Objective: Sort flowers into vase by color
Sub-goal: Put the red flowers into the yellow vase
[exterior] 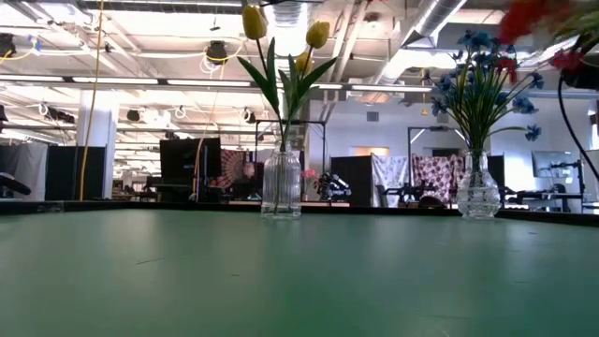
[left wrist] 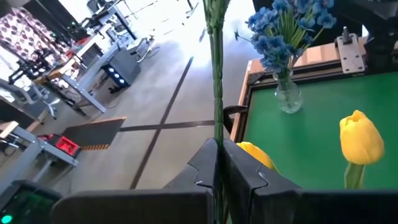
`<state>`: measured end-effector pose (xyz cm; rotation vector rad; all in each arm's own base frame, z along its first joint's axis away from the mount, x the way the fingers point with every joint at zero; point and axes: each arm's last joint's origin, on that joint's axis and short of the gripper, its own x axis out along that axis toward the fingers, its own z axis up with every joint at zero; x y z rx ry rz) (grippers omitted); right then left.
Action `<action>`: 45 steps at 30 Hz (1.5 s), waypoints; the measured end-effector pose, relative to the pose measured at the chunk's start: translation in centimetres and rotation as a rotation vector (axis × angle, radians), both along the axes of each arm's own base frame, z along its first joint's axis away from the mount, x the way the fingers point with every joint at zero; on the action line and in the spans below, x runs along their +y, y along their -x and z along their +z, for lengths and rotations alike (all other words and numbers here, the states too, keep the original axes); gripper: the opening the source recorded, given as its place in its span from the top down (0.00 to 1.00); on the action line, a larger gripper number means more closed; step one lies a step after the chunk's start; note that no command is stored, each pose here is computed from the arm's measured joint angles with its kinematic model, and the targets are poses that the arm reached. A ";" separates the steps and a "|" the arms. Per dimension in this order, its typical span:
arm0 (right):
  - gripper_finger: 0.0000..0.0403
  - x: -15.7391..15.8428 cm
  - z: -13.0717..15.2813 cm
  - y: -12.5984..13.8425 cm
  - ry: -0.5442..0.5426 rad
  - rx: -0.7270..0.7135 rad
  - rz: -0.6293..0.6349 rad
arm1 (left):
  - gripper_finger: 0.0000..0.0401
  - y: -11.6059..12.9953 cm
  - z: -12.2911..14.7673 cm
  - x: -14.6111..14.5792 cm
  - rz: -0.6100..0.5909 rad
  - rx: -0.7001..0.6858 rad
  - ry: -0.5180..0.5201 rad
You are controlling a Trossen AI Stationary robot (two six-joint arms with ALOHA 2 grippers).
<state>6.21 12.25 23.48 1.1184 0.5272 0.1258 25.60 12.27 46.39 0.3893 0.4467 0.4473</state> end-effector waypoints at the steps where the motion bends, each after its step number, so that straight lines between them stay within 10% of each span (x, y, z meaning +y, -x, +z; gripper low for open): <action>1: 0.34 0.2 0.1 -0.1 -0.004 0.009 0.046 | 1.00 -0.1 0.0 -0.1 -0.002 0.003 -0.003; 12: 0.34 1.9 1.5 0.1 -0.099 -0.059 0.295 | 1.00 0.3 -0.1 0.6 0.028 0.028 -0.027; 45: 0.34 -1.1 3.6 1.2 -0.406 -0.026 0.312 | 1.00 0.5 -0.3 0.9 -0.054 0.023 0.033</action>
